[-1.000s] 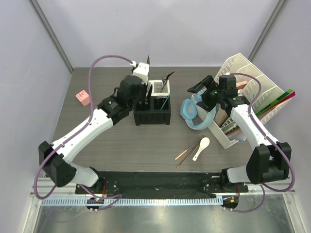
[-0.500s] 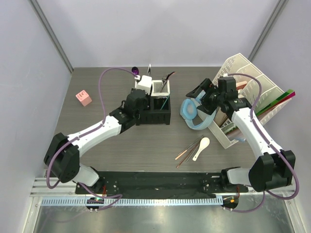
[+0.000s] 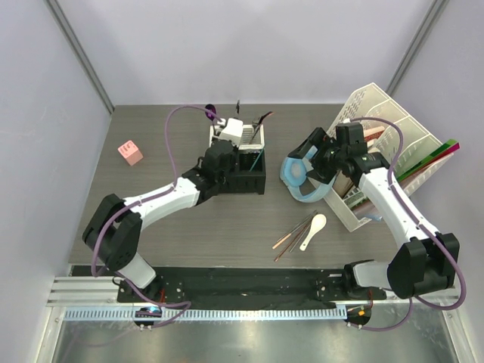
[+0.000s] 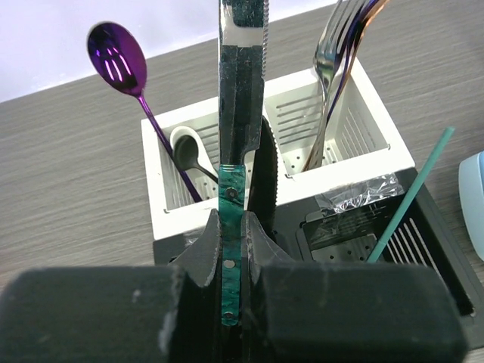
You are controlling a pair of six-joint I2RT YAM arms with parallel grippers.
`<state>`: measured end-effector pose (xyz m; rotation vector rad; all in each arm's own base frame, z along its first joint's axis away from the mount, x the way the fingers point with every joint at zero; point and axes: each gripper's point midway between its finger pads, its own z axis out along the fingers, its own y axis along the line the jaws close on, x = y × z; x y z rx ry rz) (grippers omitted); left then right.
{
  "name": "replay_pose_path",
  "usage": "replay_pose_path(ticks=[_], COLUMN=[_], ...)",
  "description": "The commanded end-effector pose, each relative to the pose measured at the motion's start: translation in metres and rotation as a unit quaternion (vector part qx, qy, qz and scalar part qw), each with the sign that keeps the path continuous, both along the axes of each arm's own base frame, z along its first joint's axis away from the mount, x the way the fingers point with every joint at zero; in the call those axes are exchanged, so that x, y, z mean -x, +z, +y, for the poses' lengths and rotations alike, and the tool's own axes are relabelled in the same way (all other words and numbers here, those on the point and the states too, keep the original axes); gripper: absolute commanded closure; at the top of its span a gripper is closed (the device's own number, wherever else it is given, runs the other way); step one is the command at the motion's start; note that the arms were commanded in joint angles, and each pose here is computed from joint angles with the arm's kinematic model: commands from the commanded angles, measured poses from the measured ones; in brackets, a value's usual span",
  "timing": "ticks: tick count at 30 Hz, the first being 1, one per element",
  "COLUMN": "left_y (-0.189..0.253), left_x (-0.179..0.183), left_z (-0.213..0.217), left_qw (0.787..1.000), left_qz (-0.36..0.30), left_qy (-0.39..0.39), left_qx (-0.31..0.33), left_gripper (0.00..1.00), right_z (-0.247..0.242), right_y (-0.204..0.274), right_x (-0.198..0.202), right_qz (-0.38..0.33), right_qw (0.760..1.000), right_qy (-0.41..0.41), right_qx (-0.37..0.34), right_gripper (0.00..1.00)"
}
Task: Sort the eating utensils into containers
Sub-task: Place the knife in the container.
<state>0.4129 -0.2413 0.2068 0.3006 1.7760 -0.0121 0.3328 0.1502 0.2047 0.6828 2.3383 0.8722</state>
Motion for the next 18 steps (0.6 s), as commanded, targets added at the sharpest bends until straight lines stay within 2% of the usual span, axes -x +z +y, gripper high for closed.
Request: replay_pose_path(ticks=[1, 18], left_y=[0.006, -0.032], left_x=[-0.006, 0.015], left_z=[0.0, 0.012], left_qw=[0.999, 0.999], left_qz=[-0.032, 0.023], left_qy=[0.016, 0.026], left_qx=[0.038, 0.042], left_gripper=[1.0, 1.0], right_z=[0.001, 0.008], right_y=[0.009, -0.008], right_x=[0.001, -0.002], right_qz=[-0.01, 0.016], right_qw=[1.0, 0.999], right_qy=[0.012, 0.028], right_qx=[0.012, 0.014], right_gripper=[0.0, 0.0])
